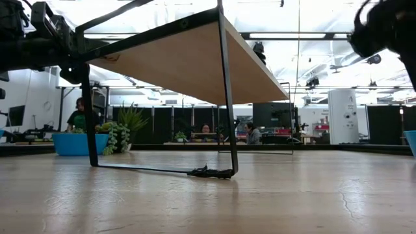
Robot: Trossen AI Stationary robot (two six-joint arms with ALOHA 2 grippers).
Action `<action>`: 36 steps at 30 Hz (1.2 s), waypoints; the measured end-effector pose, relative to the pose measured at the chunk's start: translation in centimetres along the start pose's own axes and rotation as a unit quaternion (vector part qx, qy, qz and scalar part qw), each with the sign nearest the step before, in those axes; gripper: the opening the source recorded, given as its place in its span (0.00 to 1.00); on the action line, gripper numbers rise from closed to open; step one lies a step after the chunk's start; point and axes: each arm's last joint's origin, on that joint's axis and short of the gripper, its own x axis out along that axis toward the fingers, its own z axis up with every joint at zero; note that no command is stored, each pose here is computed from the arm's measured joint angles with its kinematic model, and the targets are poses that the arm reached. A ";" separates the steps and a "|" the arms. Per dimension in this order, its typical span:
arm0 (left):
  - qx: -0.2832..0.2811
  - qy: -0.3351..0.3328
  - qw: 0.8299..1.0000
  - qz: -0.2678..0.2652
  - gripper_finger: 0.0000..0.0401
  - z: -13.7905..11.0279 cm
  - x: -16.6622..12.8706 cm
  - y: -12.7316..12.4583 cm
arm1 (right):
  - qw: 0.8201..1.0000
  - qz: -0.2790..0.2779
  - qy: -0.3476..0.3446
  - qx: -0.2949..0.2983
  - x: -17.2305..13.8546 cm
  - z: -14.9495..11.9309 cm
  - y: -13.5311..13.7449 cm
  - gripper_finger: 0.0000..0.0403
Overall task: Pick & Place Mini bowls
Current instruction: Put the bottom right blue bowl on the shelf
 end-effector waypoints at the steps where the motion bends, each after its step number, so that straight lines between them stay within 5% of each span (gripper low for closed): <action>1: 0.000 0.000 1.000 0.000 0.00 0.0 0.0 0.0 | 1.000 -0.002 0.002 0.008 0.3 0.0 -0.3 0.23; 12: 0.000 0.000 1.000 0.000 0.00 0.0 0.0 0.0 | 0.999 -0.036 0.020 0.035 2.3 -0.1 -1.4 0.22; 20: 0.000 0.000 1.000 0.000 0.00 0.0 0.0 0.0 | 0.998 0.001 0.032 0.046 4.2 -0.1 -1.5 0.26; 29: 0.000 0.000 1.000 0.000 0.00 0.0 0.0 0.0 | 0.996 -0.018 0.048 0.067 5.4 -0.3 -2.4 0.30; 36: 0.000 0.000 1.000 0.000 0.00 0.0 0.0 0.0 | 0.997 -0.015 0.048 0.062 5.5 -0.3 -2.4 0.17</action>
